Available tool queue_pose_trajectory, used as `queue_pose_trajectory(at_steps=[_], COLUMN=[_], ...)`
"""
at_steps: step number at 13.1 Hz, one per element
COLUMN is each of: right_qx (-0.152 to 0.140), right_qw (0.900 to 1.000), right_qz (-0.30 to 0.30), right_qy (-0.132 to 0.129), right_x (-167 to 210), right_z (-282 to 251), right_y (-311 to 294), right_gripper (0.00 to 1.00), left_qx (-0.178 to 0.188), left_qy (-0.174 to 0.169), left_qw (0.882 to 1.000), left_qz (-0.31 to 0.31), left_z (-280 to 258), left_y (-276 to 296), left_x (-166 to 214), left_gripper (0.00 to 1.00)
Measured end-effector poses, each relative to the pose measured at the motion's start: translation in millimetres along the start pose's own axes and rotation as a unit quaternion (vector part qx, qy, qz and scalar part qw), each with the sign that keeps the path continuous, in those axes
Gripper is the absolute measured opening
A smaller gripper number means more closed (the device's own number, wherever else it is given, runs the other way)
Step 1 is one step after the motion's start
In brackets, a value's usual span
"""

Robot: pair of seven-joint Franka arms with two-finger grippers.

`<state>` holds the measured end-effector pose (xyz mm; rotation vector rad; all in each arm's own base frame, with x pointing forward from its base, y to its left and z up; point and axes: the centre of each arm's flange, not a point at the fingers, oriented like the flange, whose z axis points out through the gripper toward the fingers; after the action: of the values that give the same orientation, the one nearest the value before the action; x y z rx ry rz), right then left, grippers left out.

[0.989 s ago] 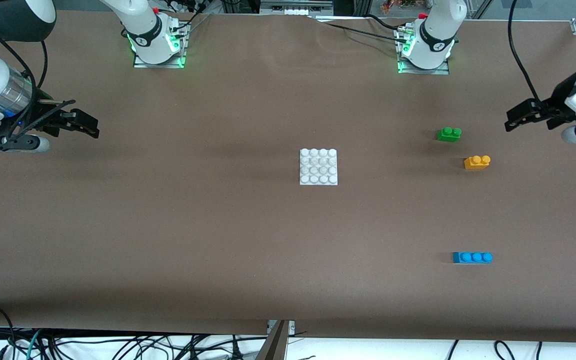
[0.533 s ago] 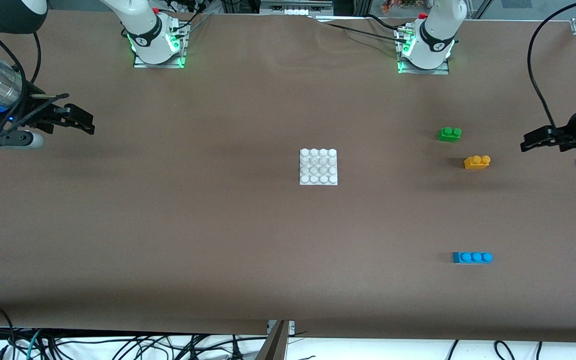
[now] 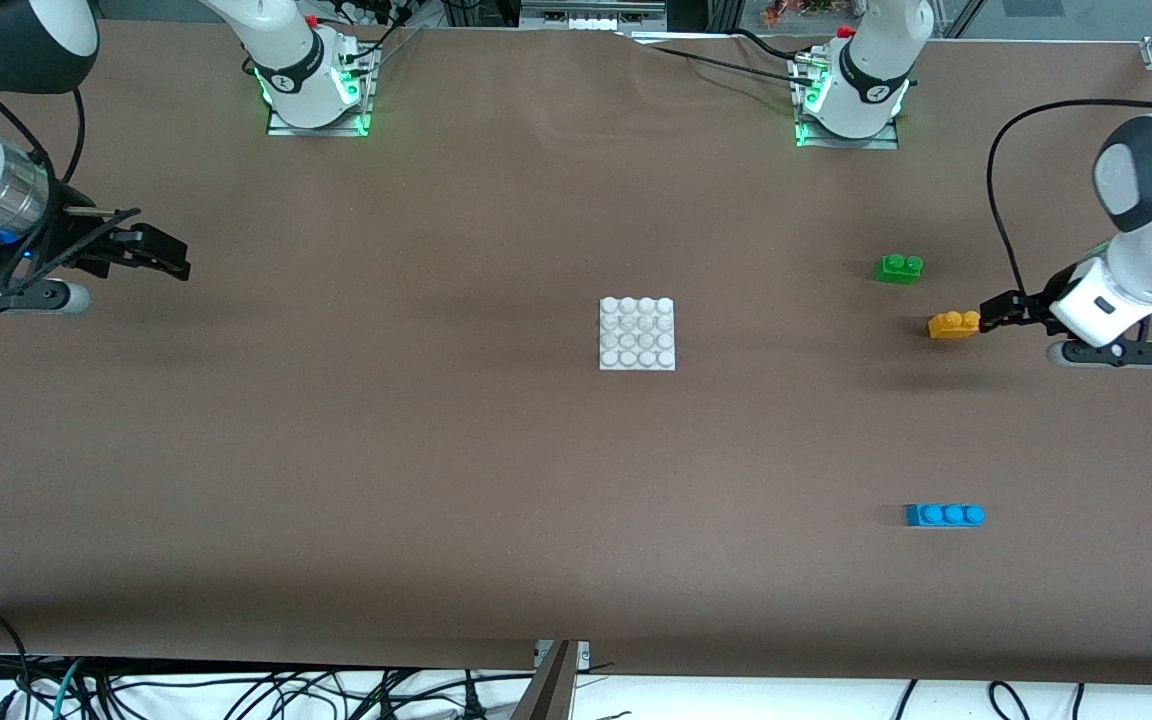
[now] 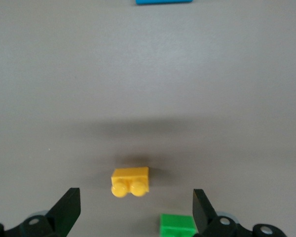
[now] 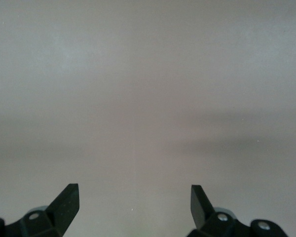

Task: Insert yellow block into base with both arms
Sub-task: 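Lower the left gripper over the yellow brick and close it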

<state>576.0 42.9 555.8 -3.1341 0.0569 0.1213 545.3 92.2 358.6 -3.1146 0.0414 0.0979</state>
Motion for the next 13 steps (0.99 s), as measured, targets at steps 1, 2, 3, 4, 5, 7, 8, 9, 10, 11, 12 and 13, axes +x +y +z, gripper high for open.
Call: queue_pose_trajectory(at_steps=[1,2,3,4,5,7,8,9,10,11,12,13], right_qx=[0.0,0.0,-0.001,-0.001,-0.001,-0.002,-0.002,-0.003,-0.003,-0.003,-0.003,-0.002], right_qw=[1.0,1.0,1.0,1.0,1.0,1.0,1.0,1.0,1.0,1.0,1.0,1.0], right_qz=[0.002,0.004,0.007,0.01,0.011,0.011,0.011,0.011,0.01,0.01,0.01,0.01], right_qy=[0.0,0.0,-0.001,-0.002,-0.004,-0.008,-0.009,-0.01,-0.01,-0.01,-0.009,-0.005], right_x=[0.8,1.7,2.7,3.7,4.8,8.0,9.0,9.7,10.1,10.4,10.7,11.4], right_z=[0.2,1.2,2.4,3.7,5.7,11.8,13.7,14.8,15.4,15.6,15.4,14.7], right_y=[2.8,5.1,8.0,10.7,12.3,11.7,11.3,11.0,10.7,10.5,10.4,9.8], right_gripper=[1.0,1.0,1.0,1.0,1.0,1.0,1.0,1.0,1.0,1.0,1.0,1.0], left_qx=[0.003,0.005,0.005,0.005,0.006,0.003,0.001,-0.001,-0.002,-0.003,-0.003,-0.004], left_qy=[0.006,0.013,0.021,0.03,0.038,0.044,0.041,0.037,0.033,0.031,0.03,0.029], left_qw=[1.0,1.0,1.0,1.0,0.999,0.999,0.999,0.999,0.999,1.0,1.0,1.0], left_qz=[0.003,0.003,0.002,0.0,-0.002,-0.001,0.0,0.001,0.002,0.002,0.003,0.003], left_z=[17.1,33.7,52.1,72.4,93.0,132.2,146.4,156.7,162.0,163.8,164.7,165.2], left_y=[-6.2,-14.5,-22.0,-28.0,-32.8,-33.6,-31.3,-29.2,-27.8,-26.8,-26.3,-26.0], left_x=[-6.3,-13.8,-22.6,-31.6,-40.0,-51.6,-55.0,-57.9,-60.0,-61.9,-63.4,-64.8], left_gripper=[1.0,1.0,1.0,1.0,1.0,1.0,1.0,1.0,1.0,1.0,1.0,1.0])
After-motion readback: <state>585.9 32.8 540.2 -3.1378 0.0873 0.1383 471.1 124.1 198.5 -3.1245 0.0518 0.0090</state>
